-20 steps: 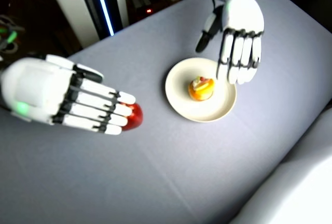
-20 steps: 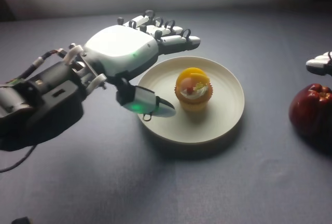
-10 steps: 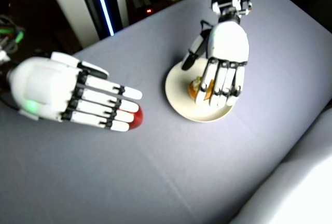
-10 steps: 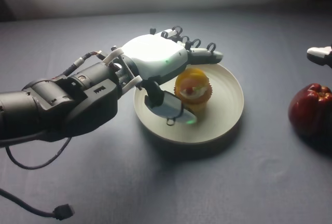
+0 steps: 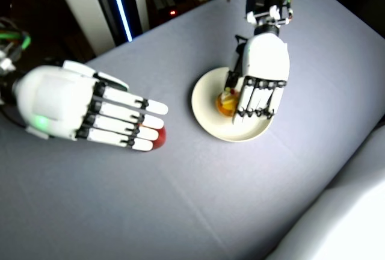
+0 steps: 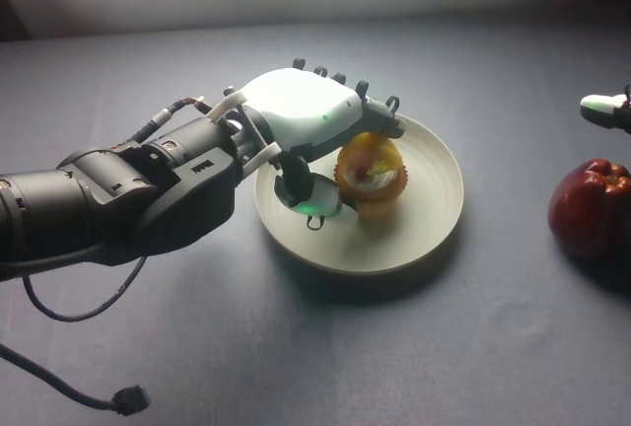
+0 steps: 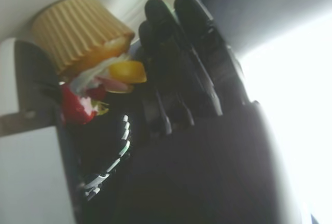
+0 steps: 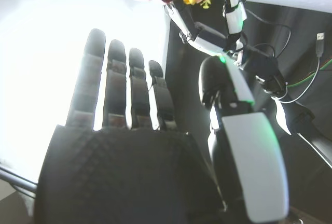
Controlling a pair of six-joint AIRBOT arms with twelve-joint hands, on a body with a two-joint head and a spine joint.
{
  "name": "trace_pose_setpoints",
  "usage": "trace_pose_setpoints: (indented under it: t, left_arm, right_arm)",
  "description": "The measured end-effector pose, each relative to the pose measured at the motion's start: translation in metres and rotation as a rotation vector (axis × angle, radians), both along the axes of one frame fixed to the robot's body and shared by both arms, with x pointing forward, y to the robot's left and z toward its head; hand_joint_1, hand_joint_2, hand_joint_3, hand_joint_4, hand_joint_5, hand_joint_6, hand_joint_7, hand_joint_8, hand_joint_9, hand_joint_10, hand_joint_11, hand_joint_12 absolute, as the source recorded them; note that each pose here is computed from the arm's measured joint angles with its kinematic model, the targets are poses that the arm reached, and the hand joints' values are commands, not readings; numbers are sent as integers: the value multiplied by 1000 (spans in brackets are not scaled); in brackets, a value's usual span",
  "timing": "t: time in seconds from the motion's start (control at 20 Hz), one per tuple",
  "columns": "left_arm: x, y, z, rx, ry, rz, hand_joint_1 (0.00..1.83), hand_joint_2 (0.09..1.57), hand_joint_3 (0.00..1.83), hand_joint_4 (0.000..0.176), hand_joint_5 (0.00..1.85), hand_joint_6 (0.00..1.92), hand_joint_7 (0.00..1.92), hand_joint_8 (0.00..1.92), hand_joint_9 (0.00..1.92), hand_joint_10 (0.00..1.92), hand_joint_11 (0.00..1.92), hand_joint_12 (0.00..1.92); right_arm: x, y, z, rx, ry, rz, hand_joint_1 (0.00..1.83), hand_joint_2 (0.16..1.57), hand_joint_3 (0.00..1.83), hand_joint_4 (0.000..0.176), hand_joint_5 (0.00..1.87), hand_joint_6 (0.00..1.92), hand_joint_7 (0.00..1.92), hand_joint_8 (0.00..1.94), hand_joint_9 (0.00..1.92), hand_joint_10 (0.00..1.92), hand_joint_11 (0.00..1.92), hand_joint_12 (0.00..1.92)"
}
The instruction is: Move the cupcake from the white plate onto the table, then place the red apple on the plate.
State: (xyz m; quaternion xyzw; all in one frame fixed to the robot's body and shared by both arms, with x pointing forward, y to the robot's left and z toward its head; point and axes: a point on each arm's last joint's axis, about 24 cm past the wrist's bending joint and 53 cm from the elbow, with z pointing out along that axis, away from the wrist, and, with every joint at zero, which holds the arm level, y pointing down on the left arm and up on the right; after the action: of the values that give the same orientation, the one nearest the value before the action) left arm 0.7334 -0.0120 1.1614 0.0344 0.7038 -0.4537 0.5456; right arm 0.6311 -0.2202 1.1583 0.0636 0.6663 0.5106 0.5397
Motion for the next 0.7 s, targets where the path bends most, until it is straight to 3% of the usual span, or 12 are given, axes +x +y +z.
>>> trace_pose_setpoints:
  t: [0.05, 0.1, 0.15, 0.2, 0.25, 0.35, 0.45, 0.5, 0.6, 0.7]
  left_arm:
    - [0, 0, 0, -2, 1, 1, 1057, 924, 0, 10, 650, 8, 771, 6, 935, 53, 531, 1124]
    - [0, 0, 1, -4, 0, 1, 1083, 926, 0, 0, 791, 16, 886, 42, 1028, 107, 604, 1221]
    - [0, 0, 2, -9, -4, 2, 1247, 1017, 3, 0, 1255, 113, 1085, 792, 1060, 705, 817, 1353]
    - [0, 0, 3, -11, -5, 2, 1247, 1017, 3, 0, 1255, 113, 1085, 792, 1060, 705, 817, 1353]
    - [1, 1, 4, -21, -6, 4, 1276, 1029, 0, 0, 1331, 125, 1110, 935, 1110, 818, 913, 1336]
    - [1, 1, 5, -29, -6, 7, 1295, 1029, 1, 0, 1338, 103, 1146, 946, 1186, 833, 986, 1271]
    - [1, 4, 4, -51, 12, 13, 1292, 1021, 2, 0, 1361, 79, 1159, 913, 1134, 736, 689, 1224]
    - [1, 8, 5, -53, 12, 16, 1296, 1026, 0, 0, 1349, 71, 1165, 916, 1156, 775, 785, 1347]
    - [-1, 19, 6, -51, 12, 25, 1290, 1030, 0, 0, 1358, 66, 1145, 920, 1084, 754, 808, 1414]
    - [-3, 31, 11, -57, 6, 34, 1280, 1030, 0, 0, 1367, 87, 1126, 916, 1045, 686, 776, 1355]
  right_arm:
    - [0, 0, 0, 0, 0, 0, 622, 1386, 0, 0, 170, 2, 253, 2, 271, 2, 275, 77]
    - [0, 0, 0, 0, -1, 0, 625, 1390, 2, 2, 174, 3, 264, 6, 281, 5, 279, 75]
    - [0, 0, 0, 0, 0, 0, 627, 1388, 0, 1, 181, 5, 272, 8, 293, 9, 290, 77]
    - [0, 0, 0, 0, 0, 0, 627, 1388, 0, 1, 181, 5, 272, 8, 293, 9, 290, 77]
    - [0, 0, 0, 0, -1, 0, 641, 1385, 0, 0, 185, 4, 275, 6, 295, 7, 292, 74]
    - [0, 0, 0, 0, 0, 0, 654, 1389, 0, 0, 189, 2, 256, 0, 285, 1, 298, 66]
    - [0, 0, 0, 0, 0, 0, 651, 1385, 0, 0, 197, 5, 264, 4, 292, 3, 300, 64]
    - [0, 0, 0, 1, 0, 0, 651, 1387, 0, 0, 198, 5, 273, 8, 299, 6, 300, 63]
    - [0, -1, 0, 2, 2, -3, 651, 1389, 1, 0, 200, 2, 273, 2, 295, 0, 289, 52]
    - [0, 0, 0, 4, 2, -2, 629, 1395, 3, 0, 197, 0, 268, 1, 285, 1, 290, 50]
